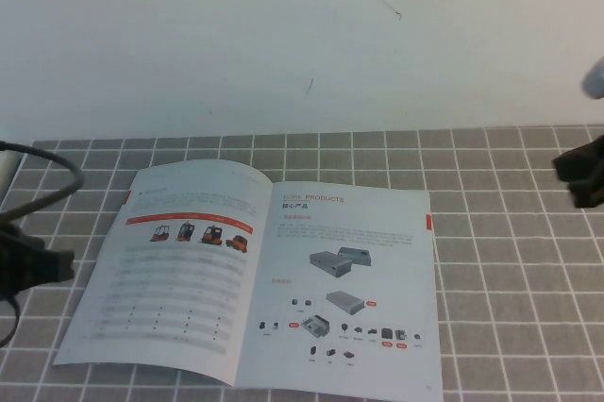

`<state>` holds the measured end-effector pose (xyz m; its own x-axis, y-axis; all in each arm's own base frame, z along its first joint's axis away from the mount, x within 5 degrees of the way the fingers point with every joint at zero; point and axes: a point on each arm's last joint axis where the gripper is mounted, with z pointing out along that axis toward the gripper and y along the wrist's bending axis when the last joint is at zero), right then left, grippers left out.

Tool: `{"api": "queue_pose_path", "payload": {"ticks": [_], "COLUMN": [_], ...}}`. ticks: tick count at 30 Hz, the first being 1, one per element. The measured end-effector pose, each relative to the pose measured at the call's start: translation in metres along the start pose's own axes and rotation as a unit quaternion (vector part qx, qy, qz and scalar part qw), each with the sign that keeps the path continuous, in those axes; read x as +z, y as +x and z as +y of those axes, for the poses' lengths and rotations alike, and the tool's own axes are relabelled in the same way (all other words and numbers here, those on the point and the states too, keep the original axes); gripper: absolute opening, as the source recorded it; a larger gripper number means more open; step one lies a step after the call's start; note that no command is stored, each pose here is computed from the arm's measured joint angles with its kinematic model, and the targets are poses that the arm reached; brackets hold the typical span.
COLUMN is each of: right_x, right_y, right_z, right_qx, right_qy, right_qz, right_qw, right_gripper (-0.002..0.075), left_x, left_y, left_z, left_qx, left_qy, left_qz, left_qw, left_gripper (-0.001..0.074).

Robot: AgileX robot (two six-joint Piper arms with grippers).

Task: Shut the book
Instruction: 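Close the open booklet and leave it lying on the table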

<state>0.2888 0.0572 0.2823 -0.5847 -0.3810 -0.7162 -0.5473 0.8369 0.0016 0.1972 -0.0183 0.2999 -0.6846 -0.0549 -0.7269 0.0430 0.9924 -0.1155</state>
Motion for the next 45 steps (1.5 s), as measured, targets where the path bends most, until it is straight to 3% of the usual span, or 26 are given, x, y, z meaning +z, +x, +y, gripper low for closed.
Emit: {"api": "queue_pose_path", "payload": {"ticks": [10,18,34,41,45], "right_x": [0.121,0.185,0.201,0.201,0.201], "right_y": [-0.006,0.025,0.034,0.033,0.033], "right_z": [0.053,0.081,0.085,0.085,0.085], "right_qx": [-0.054,-0.030,-0.013,-0.014,-0.014], "right_qy": [-0.105,-0.108,-0.115,-0.115,-0.113], "right_qz": [0.079,0.119,0.129,0.127,0.126], "right_qw": [0.990,0.986,0.985,0.985,0.985], "right_gripper": [-0.0002,-0.0002,-0.0002,-0.0002,-0.0002], "left_x": [0.066,0.121,0.204,0.209,0.210], "left_y": [-0.023,-0.028,0.006,0.007,0.008], "left_z": [0.005,0.043,0.060,0.058,0.052], "left_qx": [-0.011,-0.061,-0.092,-0.142,-0.203], "left_qy": [-0.009,-0.049,-0.052,-0.044,-0.023], "left_qz": [0.077,0.128,0.160,0.160,0.170], "left_qw": [0.997,0.989,0.981,0.976,0.964], "left_gripper": [-0.0002,-0.0002,-0.0003,-0.0002,-0.0002]}}
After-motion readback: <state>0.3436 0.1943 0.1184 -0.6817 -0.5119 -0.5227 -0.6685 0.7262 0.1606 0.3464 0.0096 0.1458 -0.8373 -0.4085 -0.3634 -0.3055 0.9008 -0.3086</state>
